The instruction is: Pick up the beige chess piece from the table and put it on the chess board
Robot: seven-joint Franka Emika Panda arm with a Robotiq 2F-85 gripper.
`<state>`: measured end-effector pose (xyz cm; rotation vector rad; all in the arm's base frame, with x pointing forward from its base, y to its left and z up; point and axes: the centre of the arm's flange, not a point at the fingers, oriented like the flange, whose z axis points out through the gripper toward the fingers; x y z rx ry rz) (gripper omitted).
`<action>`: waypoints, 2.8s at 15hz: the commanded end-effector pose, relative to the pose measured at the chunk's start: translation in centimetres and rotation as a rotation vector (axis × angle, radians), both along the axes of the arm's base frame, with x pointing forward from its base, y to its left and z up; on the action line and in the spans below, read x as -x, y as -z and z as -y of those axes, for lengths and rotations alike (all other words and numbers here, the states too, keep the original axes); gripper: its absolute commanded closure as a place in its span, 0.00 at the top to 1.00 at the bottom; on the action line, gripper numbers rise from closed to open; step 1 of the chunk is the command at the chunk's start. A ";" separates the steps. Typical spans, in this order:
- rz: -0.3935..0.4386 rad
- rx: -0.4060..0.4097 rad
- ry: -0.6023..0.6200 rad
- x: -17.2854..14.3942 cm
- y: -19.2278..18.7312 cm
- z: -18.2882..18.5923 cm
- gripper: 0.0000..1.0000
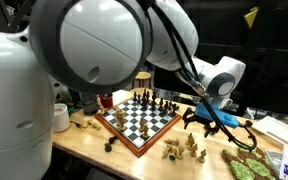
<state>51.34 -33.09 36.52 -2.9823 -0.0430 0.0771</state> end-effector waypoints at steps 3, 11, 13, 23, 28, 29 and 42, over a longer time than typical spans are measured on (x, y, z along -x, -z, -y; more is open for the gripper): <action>0.007 0.005 0.006 0.1 0.0 0.1 1.00; -0.038 -0.056 -0.042 -0.7 2.7 -1.3 1.00; -0.056 -0.056 -0.053 -1.0 3.4 -1.6 1.00; -0.079 -0.025 -0.097 -1.5 4.3 -1.9 0.68; -0.082 -0.027 -0.104 -1.7 4.3 -2.0 0.28; -0.082 -0.027 -0.103 -1.7 4.3 -2.0 0.21; -0.070 0.002 -0.135 -1.1 1.4 -4.8 0.06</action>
